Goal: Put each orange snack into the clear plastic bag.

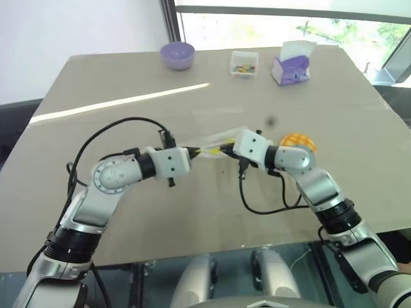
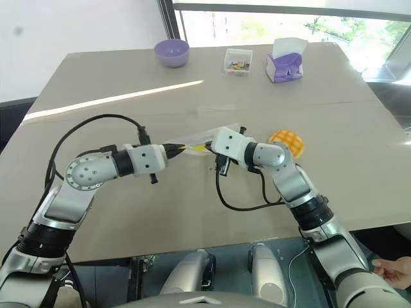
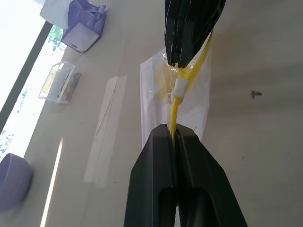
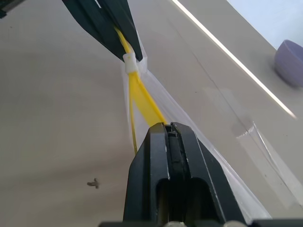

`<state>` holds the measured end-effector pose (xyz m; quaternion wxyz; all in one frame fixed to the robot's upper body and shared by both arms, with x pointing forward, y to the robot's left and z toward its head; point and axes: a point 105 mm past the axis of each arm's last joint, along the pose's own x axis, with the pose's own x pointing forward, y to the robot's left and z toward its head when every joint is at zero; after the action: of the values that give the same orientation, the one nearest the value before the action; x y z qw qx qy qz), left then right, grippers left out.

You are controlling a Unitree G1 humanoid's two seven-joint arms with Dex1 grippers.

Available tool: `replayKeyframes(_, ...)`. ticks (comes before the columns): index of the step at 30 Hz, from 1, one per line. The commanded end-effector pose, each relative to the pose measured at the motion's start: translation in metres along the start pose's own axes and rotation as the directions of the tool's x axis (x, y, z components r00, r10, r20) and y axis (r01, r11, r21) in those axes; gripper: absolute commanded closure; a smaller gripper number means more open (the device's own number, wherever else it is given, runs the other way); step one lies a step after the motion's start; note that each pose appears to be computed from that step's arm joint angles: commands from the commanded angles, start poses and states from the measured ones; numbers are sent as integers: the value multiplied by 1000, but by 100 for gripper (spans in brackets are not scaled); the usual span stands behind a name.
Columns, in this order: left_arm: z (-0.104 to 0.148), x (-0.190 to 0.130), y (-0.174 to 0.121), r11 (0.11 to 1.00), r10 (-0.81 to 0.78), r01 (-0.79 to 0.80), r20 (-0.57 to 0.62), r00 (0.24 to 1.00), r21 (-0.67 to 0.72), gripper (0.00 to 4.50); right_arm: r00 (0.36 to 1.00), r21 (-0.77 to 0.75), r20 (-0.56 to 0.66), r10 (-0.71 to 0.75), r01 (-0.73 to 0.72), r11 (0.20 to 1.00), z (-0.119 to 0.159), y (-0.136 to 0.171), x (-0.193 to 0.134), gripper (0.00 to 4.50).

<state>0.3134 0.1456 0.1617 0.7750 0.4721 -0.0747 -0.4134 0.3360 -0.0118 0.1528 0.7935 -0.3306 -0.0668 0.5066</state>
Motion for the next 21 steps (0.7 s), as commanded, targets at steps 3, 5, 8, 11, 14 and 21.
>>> replayKeyframes(3, 13, -2, 11, 999, 40, -41, 36, 999, 9, 450, 997, -82, -18, -71, 69, 994, 0, -11, -1, 448)
replayKeyframes(5, 13, -2, 11, 999, 43, -43, 34, 998, 0, 450, 995, -89, -24, -93, 91, 992, -2, -14, -2, 448)
replayKeyframes(8, 12, -1, 13, 997, 61, -60, 28, 998, -38, 450, 993, -105, -35, -112, 107, 989, -4, -15, -4, 448)
replayKeyframes(11, 10, 0, 15, 995, 77, -75, 13, 997, -72, 450, 993, -118, -38, -108, 103, 988, -5, -10, -6, 448)
replayKeyframes(14, 8, 1, 17, 988, 93, -91, 4, 996, -127, 450, 995, -120, -23, -96, 92, 988, -2, -5, -9, 448)
replayKeyframes(21, 7, 3, 18, 979, 91, -91, -7, 996, -185, 450, 997, -150, -11, -81, 78, 986, -1, -1, -17, 448)
